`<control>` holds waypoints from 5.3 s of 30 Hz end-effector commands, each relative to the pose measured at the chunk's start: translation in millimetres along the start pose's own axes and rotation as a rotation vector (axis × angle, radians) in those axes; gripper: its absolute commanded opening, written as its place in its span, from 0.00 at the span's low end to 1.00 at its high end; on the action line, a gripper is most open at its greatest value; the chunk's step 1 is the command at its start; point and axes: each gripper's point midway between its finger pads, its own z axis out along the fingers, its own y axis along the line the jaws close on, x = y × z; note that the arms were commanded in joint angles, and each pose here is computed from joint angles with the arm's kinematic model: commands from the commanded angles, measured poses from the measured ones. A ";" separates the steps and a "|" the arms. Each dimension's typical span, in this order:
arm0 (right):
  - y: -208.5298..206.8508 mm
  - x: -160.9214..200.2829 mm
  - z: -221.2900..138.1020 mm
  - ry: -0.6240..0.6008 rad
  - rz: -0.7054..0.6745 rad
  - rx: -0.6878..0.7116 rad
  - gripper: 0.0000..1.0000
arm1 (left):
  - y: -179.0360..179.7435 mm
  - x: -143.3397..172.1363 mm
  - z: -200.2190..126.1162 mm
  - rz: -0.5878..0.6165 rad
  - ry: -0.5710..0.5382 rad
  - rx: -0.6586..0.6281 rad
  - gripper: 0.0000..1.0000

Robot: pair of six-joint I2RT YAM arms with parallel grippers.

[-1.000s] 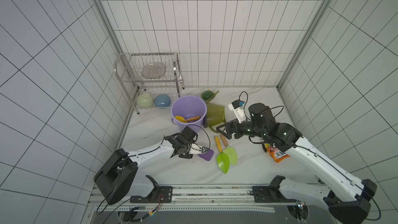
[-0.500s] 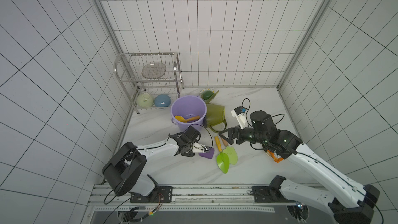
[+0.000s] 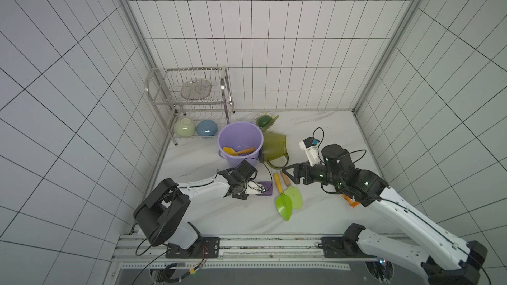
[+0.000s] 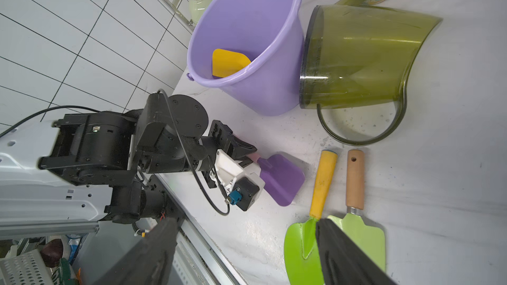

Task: Organize the gardening tools
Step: Pick up the gardening tool from the center of the board, then place the gardening tool in the container.

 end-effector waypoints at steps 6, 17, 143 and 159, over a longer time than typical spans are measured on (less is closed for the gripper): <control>-22.6 12.5 1.6 0.011 0.034 0.088 0.83 | 0.5 -4.9 -11.4 -0.065 -0.033 0.011 0.17; -31.6 23.2 4.7 0.051 -0.099 0.115 0.82 | -0.6 -15.4 -63.6 -0.165 -0.198 0.084 0.09; 76.2 -131.2 175.1 0.215 -1.221 0.628 0.00 | -55.5 -12.4 -95.0 -0.369 -0.283 0.154 0.55; 58.1 -72.3 233.8 0.393 -1.359 0.477 0.00 | -64.5 -4.2 -84.4 -0.358 -0.259 0.148 0.55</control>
